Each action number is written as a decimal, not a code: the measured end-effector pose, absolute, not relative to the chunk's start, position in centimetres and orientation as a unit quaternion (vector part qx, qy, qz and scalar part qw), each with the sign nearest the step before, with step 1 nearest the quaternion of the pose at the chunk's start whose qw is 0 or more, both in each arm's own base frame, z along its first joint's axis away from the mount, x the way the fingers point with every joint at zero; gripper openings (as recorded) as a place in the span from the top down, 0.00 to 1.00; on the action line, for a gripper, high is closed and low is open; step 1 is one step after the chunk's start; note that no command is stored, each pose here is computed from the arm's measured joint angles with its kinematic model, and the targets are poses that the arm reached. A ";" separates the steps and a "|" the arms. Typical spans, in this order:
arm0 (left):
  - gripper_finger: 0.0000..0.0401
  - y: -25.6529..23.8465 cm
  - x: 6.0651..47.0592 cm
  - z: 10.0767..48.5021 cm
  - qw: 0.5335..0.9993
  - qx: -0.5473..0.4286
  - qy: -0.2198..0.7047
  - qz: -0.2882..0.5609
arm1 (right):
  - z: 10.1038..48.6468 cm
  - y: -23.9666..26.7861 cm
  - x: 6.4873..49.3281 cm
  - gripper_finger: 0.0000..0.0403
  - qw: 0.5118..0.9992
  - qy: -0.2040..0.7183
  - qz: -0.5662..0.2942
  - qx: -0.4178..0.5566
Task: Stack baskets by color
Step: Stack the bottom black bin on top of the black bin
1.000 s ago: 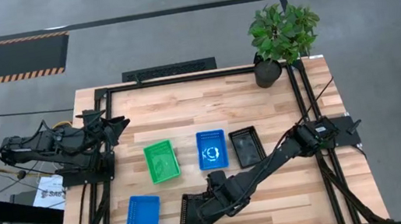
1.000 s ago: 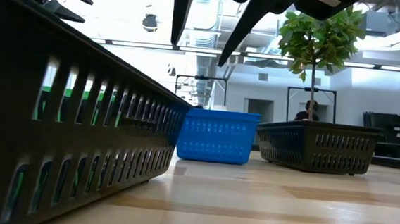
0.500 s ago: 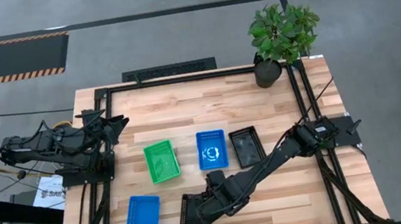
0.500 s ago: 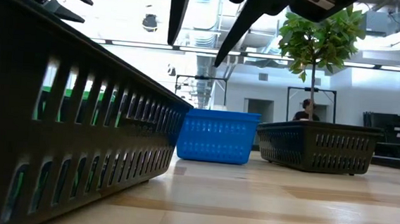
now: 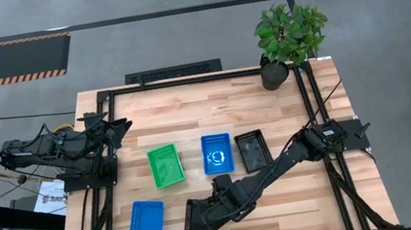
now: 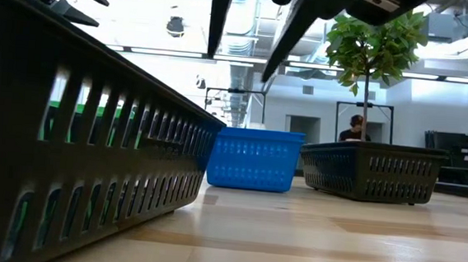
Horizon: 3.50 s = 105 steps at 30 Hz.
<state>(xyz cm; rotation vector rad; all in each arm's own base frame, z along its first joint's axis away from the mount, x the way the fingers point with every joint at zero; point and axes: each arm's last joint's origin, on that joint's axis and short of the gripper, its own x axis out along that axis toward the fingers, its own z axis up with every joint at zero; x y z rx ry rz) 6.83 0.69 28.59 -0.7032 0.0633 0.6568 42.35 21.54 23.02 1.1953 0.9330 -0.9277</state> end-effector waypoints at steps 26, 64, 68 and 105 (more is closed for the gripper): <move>0.49 0.8 6.6 28.3 0.879 -0.333 0.030 0.341 | 19.5 23.0 43.1 0.52 0.621 0.395 -0.397 0.548; 0.49 0.9 6.6 28.3 0.877 -0.330 0.026 0.348 | 18.7 23.2 43.8 0.97 0.635 0.429 -0.358 0.533; 0.49 0.9 6.6 28.3 0.878 -0.330 0.027 0.346 | 18.7 23.2 43.8 0.96 0.634 0.431 -0.357 0.533; 0.49 0.9 6.6 28.3 0.875 -0.332 0.023 0.351 | 28.6 17.9 39.1 1.00 0.678 0.427 -0.399 0.447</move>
